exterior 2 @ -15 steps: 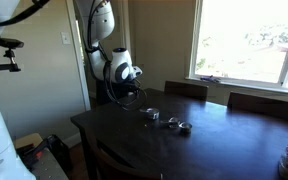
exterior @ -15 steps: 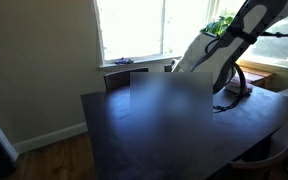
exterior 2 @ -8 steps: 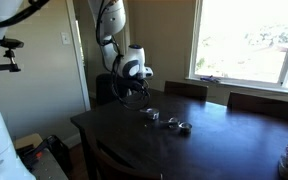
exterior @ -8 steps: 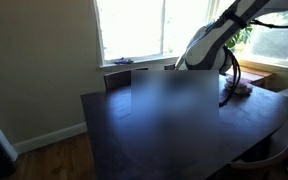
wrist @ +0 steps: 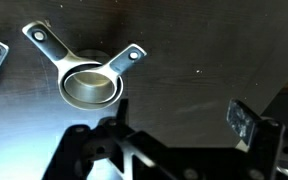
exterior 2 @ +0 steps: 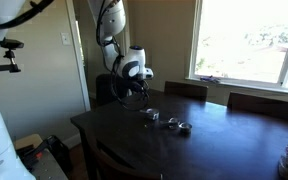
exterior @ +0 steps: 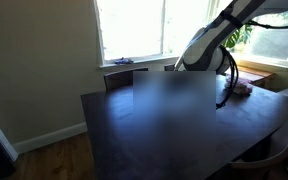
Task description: Unstack the measuring cups
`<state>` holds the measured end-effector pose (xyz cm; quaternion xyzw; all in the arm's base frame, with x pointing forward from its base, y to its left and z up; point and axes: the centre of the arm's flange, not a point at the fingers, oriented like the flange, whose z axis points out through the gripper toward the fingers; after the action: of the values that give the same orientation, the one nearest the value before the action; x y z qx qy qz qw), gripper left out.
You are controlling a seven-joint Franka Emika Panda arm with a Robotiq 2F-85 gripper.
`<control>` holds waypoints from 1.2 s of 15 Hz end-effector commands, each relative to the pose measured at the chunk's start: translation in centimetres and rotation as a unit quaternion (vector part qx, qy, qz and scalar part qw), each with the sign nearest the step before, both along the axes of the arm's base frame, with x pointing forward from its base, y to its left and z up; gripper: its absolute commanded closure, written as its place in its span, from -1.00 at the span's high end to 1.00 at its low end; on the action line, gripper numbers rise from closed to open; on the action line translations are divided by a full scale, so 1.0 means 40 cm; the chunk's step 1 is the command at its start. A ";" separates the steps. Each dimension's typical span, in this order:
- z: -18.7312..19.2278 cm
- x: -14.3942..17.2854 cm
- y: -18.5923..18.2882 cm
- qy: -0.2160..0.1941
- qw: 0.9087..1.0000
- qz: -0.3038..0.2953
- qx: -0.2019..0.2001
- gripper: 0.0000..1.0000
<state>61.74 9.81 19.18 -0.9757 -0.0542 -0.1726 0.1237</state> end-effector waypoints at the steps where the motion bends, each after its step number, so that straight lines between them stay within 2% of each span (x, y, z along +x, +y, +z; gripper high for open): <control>1: -0.024 0.020 0.011 0.021 0.997 -0.066 0.028 1.00; 6: -0.072 0.045 0.016 0.064 0.986 -0.137 0.070 1.00; 14: -0.155 0.098 0.003 0.099 0.970 -0.205 0.089 1.00; 18: -0.199 0.115 -0.019 0.129 0.961 -0.225 0.098 1.00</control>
<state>65.25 9.18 11.87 -0.9641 0.1725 -0.0981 0.1764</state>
